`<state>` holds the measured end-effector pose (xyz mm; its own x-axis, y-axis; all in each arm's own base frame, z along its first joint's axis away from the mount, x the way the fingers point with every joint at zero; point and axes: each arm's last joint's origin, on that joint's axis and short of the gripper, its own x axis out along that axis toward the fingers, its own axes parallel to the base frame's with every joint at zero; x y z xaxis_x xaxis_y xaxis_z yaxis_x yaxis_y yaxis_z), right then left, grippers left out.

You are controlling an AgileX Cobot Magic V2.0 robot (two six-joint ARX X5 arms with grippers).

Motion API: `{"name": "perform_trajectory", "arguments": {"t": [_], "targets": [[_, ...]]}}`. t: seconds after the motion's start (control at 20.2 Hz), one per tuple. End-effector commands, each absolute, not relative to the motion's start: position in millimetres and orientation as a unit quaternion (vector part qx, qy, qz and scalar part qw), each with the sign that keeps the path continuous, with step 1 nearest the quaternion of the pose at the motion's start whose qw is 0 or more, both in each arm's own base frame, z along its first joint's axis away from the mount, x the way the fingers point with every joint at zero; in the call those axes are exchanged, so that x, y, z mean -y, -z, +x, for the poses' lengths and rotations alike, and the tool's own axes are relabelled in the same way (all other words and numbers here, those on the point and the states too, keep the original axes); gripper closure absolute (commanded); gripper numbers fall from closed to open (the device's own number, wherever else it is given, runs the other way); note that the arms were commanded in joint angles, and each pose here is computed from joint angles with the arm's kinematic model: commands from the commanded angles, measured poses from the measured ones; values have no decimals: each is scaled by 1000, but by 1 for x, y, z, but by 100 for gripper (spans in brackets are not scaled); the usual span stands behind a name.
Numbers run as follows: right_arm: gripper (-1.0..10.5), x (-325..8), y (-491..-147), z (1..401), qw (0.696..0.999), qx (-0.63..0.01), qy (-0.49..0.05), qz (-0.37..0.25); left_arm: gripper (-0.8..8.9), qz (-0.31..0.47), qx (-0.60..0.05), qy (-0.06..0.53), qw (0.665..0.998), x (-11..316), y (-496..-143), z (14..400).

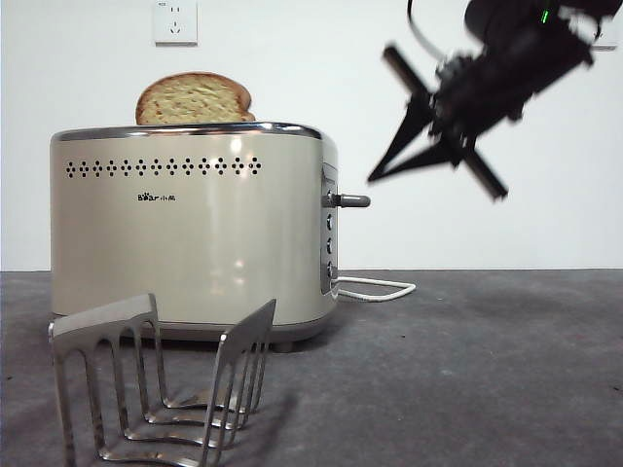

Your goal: Pick up a slice of bread from the rack,put the bread on the toaster,press the button

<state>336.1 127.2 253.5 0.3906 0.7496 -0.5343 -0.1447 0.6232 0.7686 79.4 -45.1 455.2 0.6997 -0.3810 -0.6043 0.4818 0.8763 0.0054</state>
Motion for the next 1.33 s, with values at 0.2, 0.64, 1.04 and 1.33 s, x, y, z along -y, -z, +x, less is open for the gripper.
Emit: {"name": "perform_trajectory", "arguments": {"t": [0.2, 0.64, 1.04, 1.33], "targets": [[954, -108, -334, 285, 843, -352, -304, 271, 822, 88, -310, 237, 916, 47, -454, 82], [949, -60, -430, 169, 944, -213, -203, 146, 817, 89, -313, 237, 915, 48, -453, 84], [948, -23, -458, 107, 972, -224, 60, 25, 816, 93, -329, 236, 910, 54, -450, 94], [948, -8, -458, 87, 935, -271, 221, -63, 816, 103, -362, 232, 897, 67, -443, 116]]}}
